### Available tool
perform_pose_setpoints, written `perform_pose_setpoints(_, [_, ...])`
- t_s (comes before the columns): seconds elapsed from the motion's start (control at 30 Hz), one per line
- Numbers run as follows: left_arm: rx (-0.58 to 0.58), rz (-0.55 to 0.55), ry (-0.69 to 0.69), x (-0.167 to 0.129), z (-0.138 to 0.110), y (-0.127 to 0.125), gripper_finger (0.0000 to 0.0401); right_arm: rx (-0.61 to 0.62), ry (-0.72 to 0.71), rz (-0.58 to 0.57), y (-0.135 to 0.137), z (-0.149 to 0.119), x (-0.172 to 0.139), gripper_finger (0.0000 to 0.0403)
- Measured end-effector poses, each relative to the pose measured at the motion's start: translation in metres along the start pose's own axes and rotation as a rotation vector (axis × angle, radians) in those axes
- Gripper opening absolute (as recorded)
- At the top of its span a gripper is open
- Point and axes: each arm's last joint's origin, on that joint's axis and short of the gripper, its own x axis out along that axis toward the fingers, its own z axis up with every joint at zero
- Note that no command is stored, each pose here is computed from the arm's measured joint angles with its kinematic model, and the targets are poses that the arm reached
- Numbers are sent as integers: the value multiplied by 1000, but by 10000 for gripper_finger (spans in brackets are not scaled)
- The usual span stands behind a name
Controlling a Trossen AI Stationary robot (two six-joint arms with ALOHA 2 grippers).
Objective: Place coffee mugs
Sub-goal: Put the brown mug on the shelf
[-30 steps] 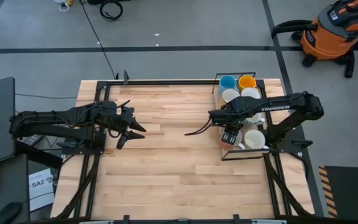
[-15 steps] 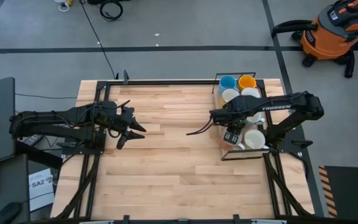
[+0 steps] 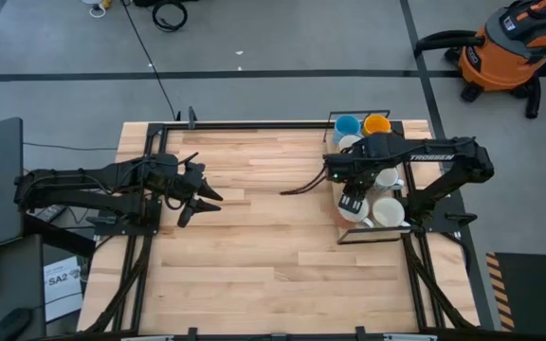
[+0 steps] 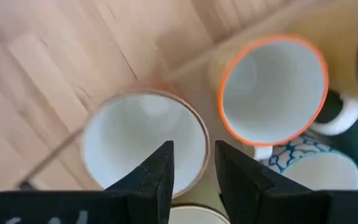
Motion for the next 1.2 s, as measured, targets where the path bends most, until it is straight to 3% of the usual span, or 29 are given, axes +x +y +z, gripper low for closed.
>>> perform_pose_setpoints(0.23, [0, 0, 0, 0, 0, 0, 151, 1, -278, 132, 12, 23, -15, 122])
perform_pose_setpoints(0.43, [0, 0, 0, 0, 0, 0, 151, -113, -481, 239, 35, 40, -7, 121])
perform_pose_setpoints(0.87, [0, 0, 0, 0, 0, 0, 151, -147, -316, 192, 47, 21, 42, 120])
perform_pose_setpoints(1.2, [0, 0, 0, 0, 0, 0, 151, -154, -178, 117, 39, 9, 52, 120])
